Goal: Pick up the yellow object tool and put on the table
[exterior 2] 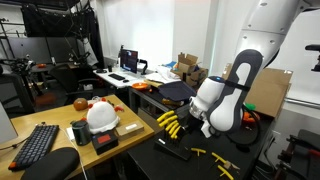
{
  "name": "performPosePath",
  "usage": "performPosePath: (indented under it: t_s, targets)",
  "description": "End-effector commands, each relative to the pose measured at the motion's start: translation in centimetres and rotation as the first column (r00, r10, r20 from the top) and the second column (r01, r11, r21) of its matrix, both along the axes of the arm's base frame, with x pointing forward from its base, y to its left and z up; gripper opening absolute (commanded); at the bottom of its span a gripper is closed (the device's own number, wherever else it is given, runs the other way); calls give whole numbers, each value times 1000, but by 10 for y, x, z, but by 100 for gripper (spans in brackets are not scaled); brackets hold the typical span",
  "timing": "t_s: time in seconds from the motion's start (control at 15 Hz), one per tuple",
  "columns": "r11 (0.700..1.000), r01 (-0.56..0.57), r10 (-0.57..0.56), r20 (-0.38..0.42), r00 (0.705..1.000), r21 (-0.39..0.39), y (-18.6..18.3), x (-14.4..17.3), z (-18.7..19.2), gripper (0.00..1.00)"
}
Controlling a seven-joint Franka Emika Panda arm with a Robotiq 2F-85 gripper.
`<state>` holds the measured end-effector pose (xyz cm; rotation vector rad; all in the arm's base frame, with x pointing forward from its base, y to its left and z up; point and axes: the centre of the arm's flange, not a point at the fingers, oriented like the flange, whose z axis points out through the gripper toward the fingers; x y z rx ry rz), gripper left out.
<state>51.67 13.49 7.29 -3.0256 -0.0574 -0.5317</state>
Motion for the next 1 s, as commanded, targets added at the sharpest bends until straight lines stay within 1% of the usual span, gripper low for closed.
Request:
performPosePath:
  t_s: [0.0,0.13,0.27,0.47,0.93]
  targets:
    - [999,-40,40,-1,999,-33,13,-3,15,100]
    - [996,-65,65,5,998,-57,19,-4,14,100]
    - [990,-96,97,9,995,-103,26,-3,14,100]
    - [975,-152,156,14,988,-159,32,-6,15,100]
    - [937,-257,265,5,964,-236,52,-7,9,100]
